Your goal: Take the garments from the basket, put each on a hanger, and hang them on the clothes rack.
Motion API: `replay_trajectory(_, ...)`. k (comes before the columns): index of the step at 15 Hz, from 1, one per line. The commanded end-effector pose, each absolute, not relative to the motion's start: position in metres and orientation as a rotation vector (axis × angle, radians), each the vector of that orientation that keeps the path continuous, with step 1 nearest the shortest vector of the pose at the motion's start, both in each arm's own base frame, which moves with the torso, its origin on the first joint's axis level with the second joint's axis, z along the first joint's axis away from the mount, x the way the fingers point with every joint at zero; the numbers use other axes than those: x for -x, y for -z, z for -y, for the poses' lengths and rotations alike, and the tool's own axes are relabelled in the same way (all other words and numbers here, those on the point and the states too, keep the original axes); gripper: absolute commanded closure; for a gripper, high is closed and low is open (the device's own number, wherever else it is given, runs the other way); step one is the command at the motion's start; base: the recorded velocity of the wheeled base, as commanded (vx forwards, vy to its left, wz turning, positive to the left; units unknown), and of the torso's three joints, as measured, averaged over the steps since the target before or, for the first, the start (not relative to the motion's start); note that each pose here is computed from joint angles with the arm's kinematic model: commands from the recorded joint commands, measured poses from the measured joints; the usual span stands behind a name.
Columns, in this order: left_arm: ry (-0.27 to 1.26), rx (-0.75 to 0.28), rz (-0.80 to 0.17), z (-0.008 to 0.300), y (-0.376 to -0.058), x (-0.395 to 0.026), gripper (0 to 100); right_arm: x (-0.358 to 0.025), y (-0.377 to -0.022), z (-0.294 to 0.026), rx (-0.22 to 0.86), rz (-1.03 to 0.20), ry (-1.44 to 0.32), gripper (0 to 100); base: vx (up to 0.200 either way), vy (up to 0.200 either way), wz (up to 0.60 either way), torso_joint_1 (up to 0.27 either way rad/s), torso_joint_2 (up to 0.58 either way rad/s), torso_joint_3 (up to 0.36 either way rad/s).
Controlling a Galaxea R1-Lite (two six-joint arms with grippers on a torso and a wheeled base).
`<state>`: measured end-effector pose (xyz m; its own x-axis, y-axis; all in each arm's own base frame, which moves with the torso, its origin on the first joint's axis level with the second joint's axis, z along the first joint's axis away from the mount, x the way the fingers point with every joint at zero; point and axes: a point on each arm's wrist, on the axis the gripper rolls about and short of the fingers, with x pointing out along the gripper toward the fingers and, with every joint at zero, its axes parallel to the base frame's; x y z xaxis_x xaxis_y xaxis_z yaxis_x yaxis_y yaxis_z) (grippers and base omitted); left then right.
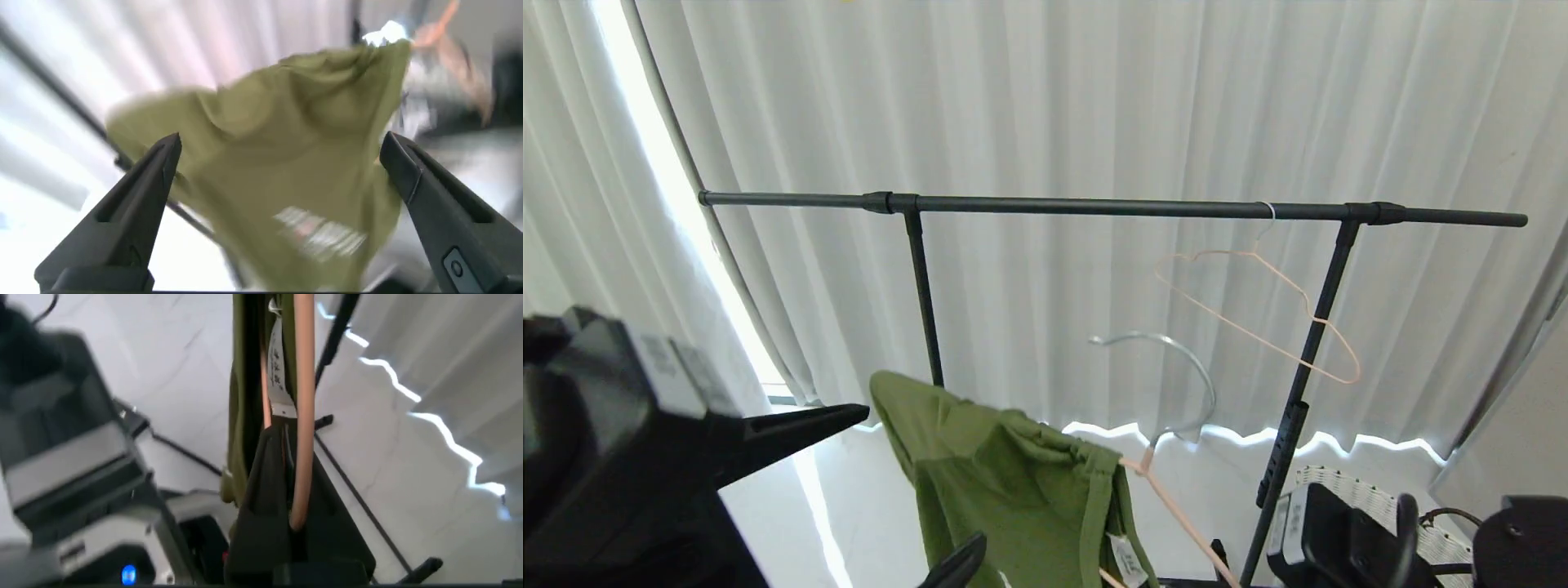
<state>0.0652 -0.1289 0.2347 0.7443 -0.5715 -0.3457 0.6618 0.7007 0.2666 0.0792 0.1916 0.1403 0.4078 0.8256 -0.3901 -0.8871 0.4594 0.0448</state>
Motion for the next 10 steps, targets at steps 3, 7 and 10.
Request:
replay_trajectory(3,0.821,-0.445,-0.233,0.105,-0.219,-0.056,0,-0.065,-0.128,-0.165,0.288,-0.367,-1.243,100,0.0,0.0,0.0,0.0,0.0,0.0)
replay_trajectory(7,1.038,-0.499,-0.31,0.126,-0.204,-0.055,0,-0.054,-0.121,-0.171,0.346,-0.376,-1.331,100,0.0,0.0,0.0,0.0,0.0,0.0)
replay_trajectory(10,1.091,-0.569,-0.384,0.14,-0.186,-0.054,0,-0.047,-0.117,-0.177,0.37,-0.393,-1.373,100,0.0,0.0,0.0,0.0,0.0,0.0)
